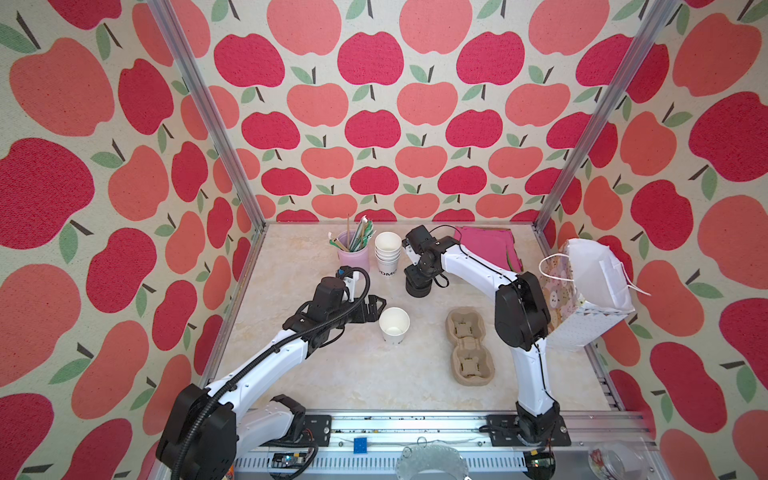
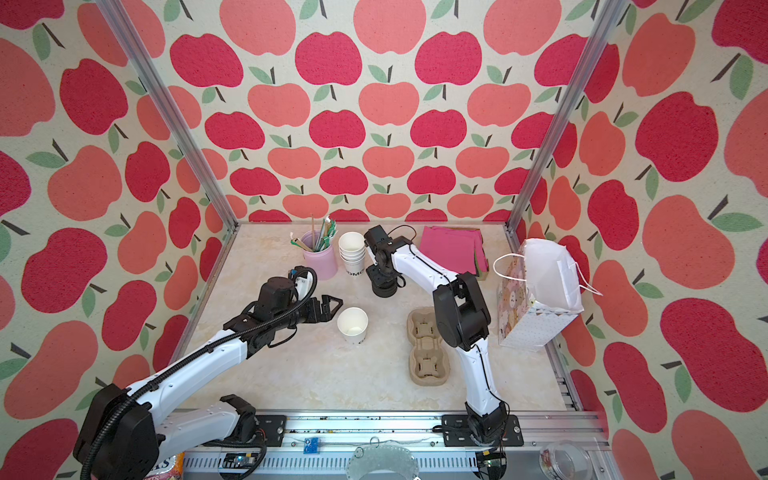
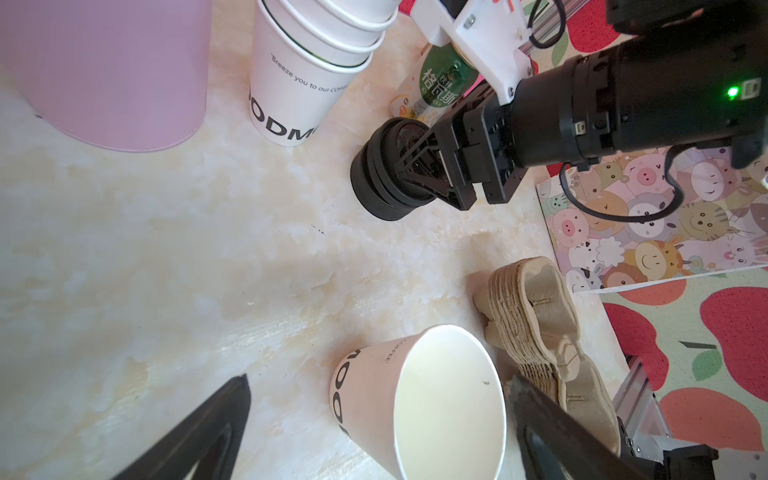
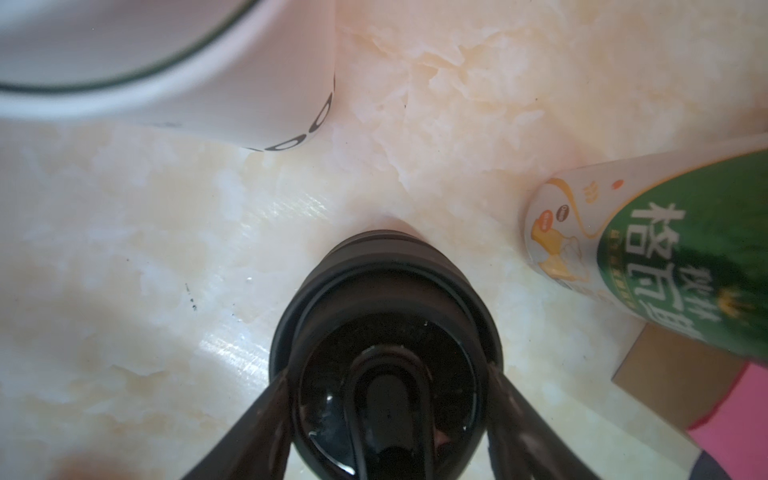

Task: Pack the takeout coffee
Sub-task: 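Lift the black lid with the right gripper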

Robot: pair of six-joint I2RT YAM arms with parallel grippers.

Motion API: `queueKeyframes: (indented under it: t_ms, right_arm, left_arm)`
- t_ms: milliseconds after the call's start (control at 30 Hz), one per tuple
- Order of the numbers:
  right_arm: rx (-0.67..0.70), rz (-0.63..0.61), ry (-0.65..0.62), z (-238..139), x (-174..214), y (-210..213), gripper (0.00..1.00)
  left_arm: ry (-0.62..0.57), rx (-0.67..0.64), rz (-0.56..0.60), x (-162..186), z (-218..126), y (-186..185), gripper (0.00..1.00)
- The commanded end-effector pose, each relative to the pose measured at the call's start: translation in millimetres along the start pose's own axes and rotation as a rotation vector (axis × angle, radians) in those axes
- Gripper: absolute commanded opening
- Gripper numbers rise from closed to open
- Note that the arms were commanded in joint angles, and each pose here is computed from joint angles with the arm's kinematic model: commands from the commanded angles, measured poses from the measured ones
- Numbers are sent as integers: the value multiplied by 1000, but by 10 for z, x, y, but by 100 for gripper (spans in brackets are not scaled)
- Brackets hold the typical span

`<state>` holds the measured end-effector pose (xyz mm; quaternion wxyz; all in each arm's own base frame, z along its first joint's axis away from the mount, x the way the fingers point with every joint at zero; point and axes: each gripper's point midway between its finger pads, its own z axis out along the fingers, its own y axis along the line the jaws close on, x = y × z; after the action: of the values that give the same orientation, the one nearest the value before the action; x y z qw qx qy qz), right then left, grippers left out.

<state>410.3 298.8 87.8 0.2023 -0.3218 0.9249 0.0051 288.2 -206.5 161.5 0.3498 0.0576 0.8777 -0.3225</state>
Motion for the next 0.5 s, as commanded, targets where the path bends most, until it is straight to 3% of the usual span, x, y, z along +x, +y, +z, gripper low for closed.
queueKeyframes:
  t_ms: [0, 467]
  right_arm:
    - [32, -36, -23, -72, -40, -24, 57]
    - [135, -164, -28, -223, -59, -50, 59]
  left_arm:
    - [-17, -4, 10, -10, -21, 0, 99]
    - [-20, -9, 7, -9, -29, 12, 99]
